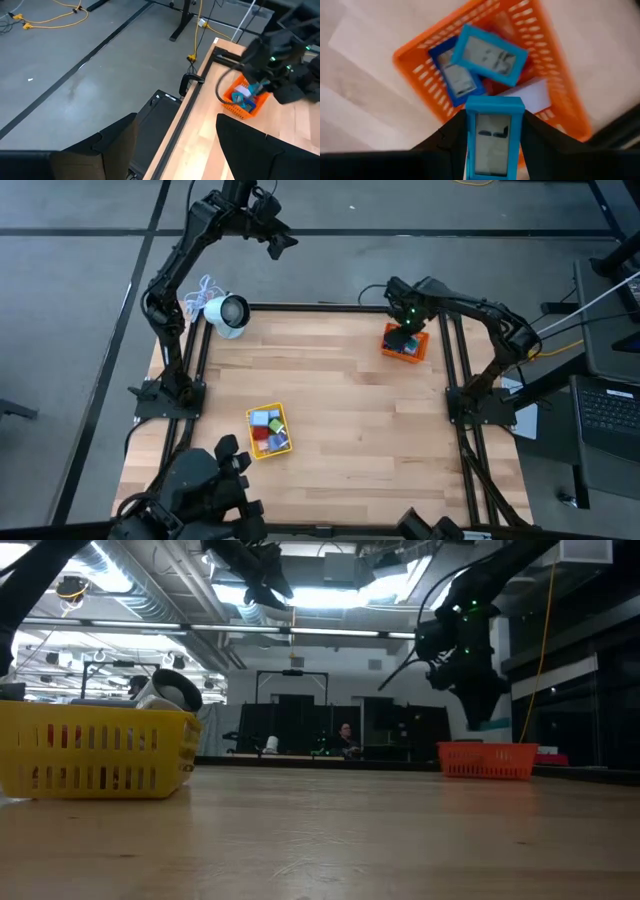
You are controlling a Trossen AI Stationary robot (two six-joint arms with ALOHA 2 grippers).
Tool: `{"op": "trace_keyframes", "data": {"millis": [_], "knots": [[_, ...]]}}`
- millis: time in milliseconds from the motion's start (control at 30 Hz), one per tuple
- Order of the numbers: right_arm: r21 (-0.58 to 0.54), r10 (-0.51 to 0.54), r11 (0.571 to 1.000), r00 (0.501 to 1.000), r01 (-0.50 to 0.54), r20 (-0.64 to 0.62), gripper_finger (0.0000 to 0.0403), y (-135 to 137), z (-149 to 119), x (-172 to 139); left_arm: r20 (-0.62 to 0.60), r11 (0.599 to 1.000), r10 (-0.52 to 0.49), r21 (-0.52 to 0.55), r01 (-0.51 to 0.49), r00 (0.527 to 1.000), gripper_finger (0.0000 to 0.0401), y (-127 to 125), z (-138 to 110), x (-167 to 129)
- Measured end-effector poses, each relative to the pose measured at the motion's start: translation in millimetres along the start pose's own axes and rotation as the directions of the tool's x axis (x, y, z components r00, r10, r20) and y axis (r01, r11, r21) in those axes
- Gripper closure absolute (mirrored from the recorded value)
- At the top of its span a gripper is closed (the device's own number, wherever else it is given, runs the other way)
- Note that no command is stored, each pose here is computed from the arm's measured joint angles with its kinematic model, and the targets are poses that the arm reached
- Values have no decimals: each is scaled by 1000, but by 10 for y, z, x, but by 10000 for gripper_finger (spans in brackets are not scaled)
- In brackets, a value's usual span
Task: Pick & Place Office items
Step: Put the light blue digital timer into the orange bin, then return to Home Position
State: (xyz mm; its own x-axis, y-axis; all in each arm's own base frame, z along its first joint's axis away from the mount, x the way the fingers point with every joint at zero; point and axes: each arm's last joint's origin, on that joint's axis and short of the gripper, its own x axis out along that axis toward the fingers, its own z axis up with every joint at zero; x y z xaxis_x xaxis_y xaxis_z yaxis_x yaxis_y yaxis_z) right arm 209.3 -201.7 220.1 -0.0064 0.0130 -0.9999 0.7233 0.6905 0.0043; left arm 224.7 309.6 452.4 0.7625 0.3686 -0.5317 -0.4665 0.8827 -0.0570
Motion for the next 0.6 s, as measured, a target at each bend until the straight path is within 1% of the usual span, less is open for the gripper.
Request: {"op": "trace_keyframes", "data": {"millis": [33, 67, 200, 267, 300, 367, 500, 533, 600], "knots": [[-3, 3, 1000, 1000, -3, 0, 254, 7, -20, 6, 4, 1000, 4, -7, -4, 1000, 137, 9, 2, -3], [-6, 3, 1000, 1000, -3, 1, 238, 15, -35, 3, 12, 1000, 8, -11, -8, 1000, 137, 19, 9, -7], [-3, -53, 999, 996, 54, 70, 140, 11, -53, -94, 63, 999, 24, -32, -22, 998, 137, 35, 61, -10], [13, -44, 999, 993, 43, 110, 111, -4, -61, -152, 82, 999, 22, -35, -19, 996, 137, 37, 81, -12], [23, -33, 999, 992, 30, 123, 105, -11, -65, -173, 85, 999, 22, -38, -19, 996, 137, 36, 84, -12], [36, -32, 999, 990, 27, 140, 106, -30, -77, -206, 85, 999, 21, -38, -18, 996, 137, 35, 85, -11], [82, -103, 992, 982, 91, 159, 130, -64, -101, -257, 111, 999, 25, -45, -20, 994, 137, 31, 113, -9], [94, -109, 991, 979, 94, 171, 136, -66, -105, -301, 134, 997, 29, -77, -19, 991, 137, 33, 138, -19], [122, -102, 990, 967, 75, 233, 146, -59, -106, -461, 196, 983, 42, -185, -5, 980, 137, 32, 204, -67]]}}
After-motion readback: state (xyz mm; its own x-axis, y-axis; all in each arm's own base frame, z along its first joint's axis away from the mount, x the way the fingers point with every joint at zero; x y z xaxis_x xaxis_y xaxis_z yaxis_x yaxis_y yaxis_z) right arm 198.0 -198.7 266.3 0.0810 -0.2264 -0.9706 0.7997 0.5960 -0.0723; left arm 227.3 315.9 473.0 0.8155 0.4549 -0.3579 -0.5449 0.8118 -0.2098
